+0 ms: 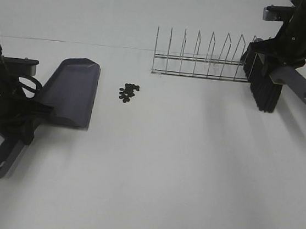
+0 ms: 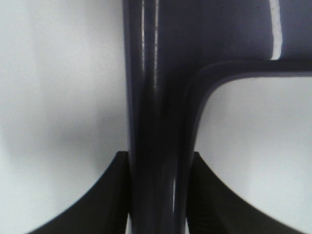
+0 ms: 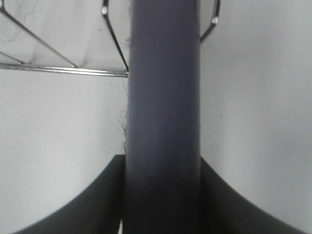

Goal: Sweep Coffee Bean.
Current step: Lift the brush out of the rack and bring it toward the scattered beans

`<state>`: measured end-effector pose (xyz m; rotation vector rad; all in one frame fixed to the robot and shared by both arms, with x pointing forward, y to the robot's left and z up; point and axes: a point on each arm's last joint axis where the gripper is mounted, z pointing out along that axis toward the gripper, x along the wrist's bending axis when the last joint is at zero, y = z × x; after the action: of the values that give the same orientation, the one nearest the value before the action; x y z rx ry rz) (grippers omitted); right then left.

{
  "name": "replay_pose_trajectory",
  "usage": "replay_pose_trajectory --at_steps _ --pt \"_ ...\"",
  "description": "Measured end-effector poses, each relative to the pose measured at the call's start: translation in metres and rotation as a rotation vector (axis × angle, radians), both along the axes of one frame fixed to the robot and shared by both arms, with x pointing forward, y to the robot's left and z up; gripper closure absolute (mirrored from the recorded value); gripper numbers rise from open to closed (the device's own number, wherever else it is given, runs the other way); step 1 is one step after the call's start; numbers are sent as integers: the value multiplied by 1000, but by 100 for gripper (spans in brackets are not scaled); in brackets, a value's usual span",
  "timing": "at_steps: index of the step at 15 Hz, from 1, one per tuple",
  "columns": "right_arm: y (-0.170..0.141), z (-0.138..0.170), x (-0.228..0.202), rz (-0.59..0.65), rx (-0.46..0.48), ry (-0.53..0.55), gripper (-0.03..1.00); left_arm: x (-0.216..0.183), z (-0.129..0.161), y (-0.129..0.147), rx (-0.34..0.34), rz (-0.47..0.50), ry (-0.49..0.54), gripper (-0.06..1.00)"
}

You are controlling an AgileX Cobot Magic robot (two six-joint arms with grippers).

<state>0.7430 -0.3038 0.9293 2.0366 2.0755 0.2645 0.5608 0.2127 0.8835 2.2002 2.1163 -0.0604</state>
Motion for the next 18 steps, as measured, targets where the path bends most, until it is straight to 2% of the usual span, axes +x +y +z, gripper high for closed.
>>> replay_pose_trajectory --at_steps 2,6,11,15,18 --pt "0 19 -3 0 0 -22 70 0 0 0 0 0 0 68" --pt "-2 90 -17 -12 -15 -153 70 0 0 0 0 0 0 68" --pt "1 149 -47 -27 29 -164 70 1 0 -3 -3 -6 -18 68" --pt "15 149 -55 11 81 -109 70 -5 -3 -23 -6 -58 -18 68" --pt "56 119 -63 95 25 -24 70 -6 -4 -25 14 -14 -15 68"
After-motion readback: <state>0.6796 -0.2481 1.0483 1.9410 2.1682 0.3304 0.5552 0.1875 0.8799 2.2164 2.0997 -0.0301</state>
